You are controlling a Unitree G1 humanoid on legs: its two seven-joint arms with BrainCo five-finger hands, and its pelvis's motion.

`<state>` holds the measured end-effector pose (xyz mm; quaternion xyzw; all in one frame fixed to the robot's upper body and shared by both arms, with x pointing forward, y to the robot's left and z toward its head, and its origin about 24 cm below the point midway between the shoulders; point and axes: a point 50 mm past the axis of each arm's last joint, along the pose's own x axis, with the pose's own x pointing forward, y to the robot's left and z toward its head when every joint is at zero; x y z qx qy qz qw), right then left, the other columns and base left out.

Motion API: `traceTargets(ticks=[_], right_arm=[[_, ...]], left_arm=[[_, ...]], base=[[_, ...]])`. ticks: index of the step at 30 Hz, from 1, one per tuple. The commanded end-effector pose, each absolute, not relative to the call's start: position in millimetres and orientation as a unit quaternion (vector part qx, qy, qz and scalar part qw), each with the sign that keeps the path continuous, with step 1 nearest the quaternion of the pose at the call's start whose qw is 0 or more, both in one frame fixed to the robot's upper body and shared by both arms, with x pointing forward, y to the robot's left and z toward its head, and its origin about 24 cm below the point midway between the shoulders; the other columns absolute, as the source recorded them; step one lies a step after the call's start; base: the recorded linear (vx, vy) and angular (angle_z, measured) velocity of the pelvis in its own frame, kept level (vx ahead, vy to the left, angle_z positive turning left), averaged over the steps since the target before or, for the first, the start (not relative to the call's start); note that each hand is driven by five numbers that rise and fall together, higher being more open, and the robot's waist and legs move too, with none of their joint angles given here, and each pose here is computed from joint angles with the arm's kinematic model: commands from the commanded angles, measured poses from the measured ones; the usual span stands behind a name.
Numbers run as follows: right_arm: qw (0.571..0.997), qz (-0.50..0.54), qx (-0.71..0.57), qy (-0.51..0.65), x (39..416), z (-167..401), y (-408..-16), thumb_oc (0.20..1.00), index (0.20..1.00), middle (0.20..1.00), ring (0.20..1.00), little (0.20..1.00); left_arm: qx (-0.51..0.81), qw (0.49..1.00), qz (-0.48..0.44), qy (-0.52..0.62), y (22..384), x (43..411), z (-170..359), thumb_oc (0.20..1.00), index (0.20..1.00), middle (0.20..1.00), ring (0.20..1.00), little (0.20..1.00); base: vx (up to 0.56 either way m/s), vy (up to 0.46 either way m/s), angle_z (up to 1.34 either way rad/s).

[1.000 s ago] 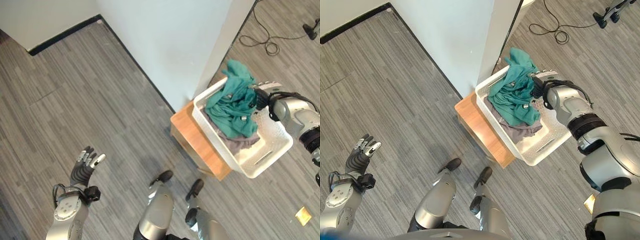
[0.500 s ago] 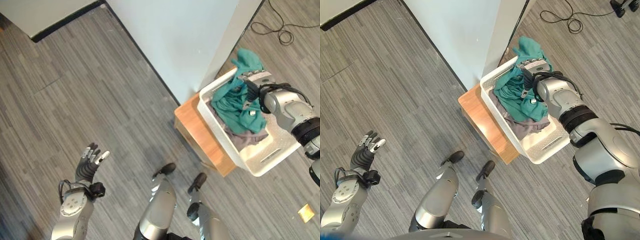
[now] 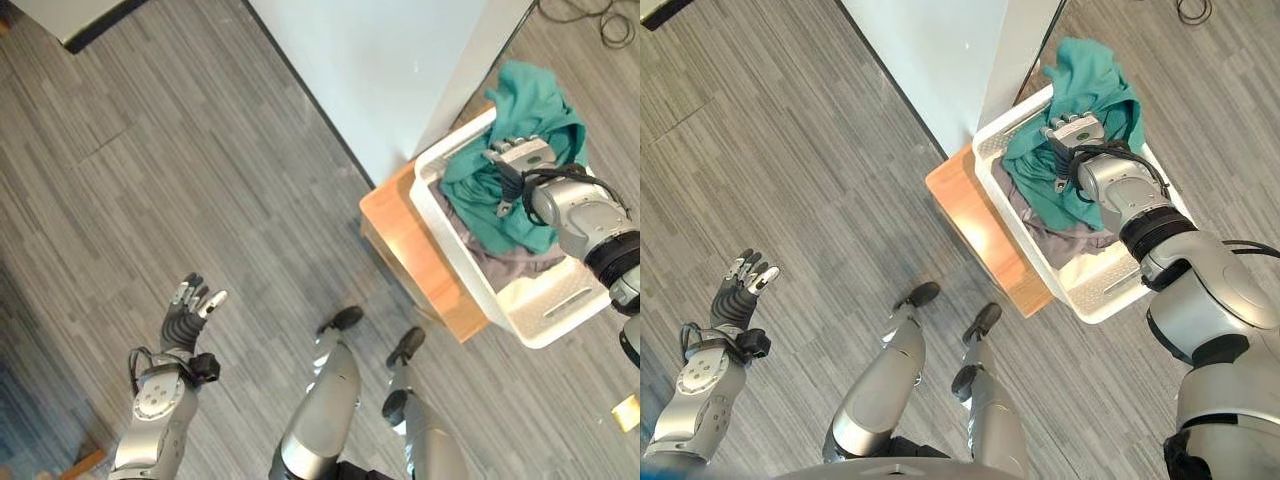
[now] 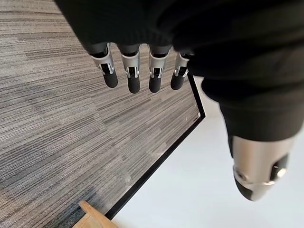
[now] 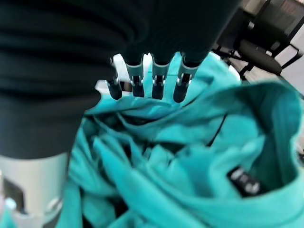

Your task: Pick up bed clothes into laundry basket.

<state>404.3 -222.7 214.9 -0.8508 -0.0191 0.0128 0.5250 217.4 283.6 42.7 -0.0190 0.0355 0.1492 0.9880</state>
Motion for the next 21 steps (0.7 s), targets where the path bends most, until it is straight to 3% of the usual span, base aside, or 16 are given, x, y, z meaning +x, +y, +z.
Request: traceTargets(ticks=[1,5,6,7,8,21], right_arm=[[0.456,-0.028,-0.889,-0.026,403.8,241.7,-235.1,1.000,1.000,1.000,1.000,1.000],[0.439,-0.031,-0.898,-0.022,403.0,242.3,-239.1,1.000,1.000,1.000,1.000,1.000],[0.437,-0.032,-0.898,-0.022,402.8,242.5,-239.9,0.746,0.746,0.746,0.746,0.746],[0.437,-0.032,-0.898,-0.022,402.8,242.6,-240.0,0.395,0.395,0.395,0.395,0.395],[0.436,-0.037,-0.899,-0.020,402.4,243.6,-242.8,0.200,0.200,0.200,0.200,0.200],[0.430,-0.036,-0.901,-0.054,402.6,246.5,-229.9,0.200,0.200,0.200,0.200,0.200]], left_arm=[[-0.027,0.987,0.160,-0.020,288.1,213.9,63.5,1.000,1.000,1.000,1.000,1.000],[-0.028,0.986,0.161,-0.029,287.8,215.9,67.0,1.000,1.000,1.000,1.000,1.000],[-0.028,0.986,0.160,-0.030,287.2,216.4,67.3,1.000,1.000,1.000,1.000,1.000],[-0.028,0.986,0.160,-0.030,287.1,216.5,67.3,1.000,1.000,1.000,1.000,1.000],[-0.030,0.986,0.160,-0.033,286.0,217.3,67.8,1.000,1.000,1.000,1.000,1.000],[-0.034,0.986,0.159,-0.044,282.0,221.2,70.6,1.000,1.000,1.000,1.000,1.000]], base=[[0.00,0.000,0.00],[0.00,0.000,0.00],[0.00,0.000,0.00],[0.00,0.000,0.00],[0.00,0.000,0.00],[0.00,0.000,0.00]])
